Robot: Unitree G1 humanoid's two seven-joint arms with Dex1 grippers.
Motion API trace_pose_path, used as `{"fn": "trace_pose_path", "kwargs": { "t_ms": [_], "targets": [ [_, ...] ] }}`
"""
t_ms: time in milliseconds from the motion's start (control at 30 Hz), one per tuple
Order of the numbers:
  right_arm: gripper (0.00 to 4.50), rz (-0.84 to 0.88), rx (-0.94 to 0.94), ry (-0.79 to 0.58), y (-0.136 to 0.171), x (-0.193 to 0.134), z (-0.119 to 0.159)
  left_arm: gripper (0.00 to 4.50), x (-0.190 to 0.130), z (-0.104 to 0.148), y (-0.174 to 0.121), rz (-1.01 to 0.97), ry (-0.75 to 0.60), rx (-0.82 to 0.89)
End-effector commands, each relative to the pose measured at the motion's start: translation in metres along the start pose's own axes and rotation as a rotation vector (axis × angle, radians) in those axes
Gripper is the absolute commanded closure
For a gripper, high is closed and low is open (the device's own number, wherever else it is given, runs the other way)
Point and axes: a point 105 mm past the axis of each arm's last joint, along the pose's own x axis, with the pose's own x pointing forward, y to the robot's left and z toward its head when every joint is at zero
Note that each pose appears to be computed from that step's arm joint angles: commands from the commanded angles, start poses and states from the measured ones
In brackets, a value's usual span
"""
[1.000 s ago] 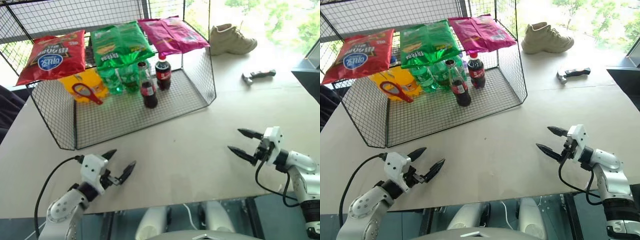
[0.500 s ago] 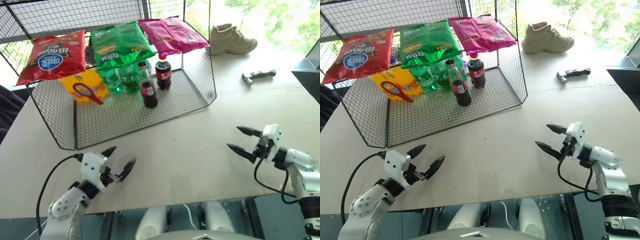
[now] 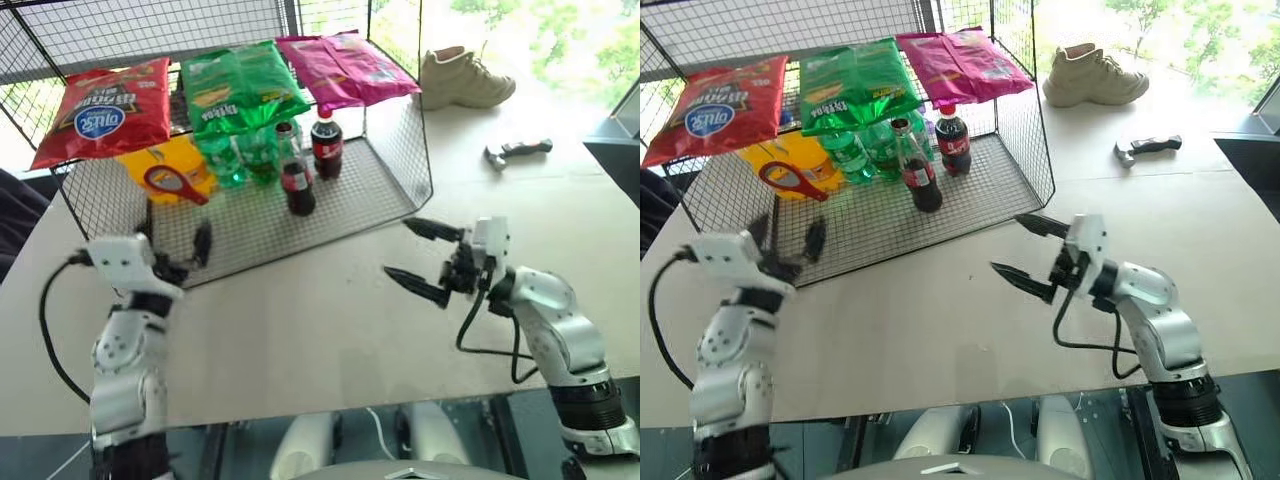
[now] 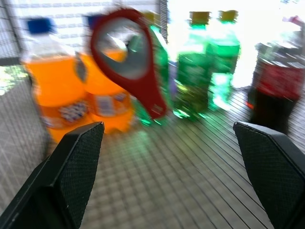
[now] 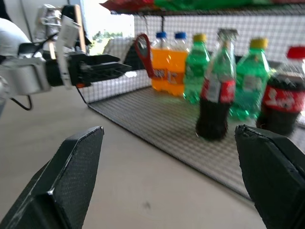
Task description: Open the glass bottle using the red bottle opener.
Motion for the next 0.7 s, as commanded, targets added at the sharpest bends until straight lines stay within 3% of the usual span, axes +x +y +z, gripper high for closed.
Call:
{"fn": "trace_pose_path", "kwargs": {
  "t_ms": [33, 367, 467, 700],
  "targets": [
    [0.07, 0.046, -0.006, -0.059, 0.010, 0.013, 0.023, 0.00, 0.011, 0.011, 0.014, 0.066, -0.041, 0.026],
    [0.07, 0.096, 0.031, -0.071, 0.025, 0.024, 0.026, 0.00, 0.051, 0.021, 0.002, -0.006, -0.115, 0.008],
    [0.00, 0.083, 0.026, -0.067, 0.023, 0.023, 0.025, 0.72, 0.051, 0.021, 0.001, -0.011, -0.126, -0.003],
    [0.00, 0.066, 0.014, -0.057, 0.020, 0.019, 0.023, 3.85, 0.042, 0.011, -0.004, -0.017, -0.100, -0.047]
  ]
}}
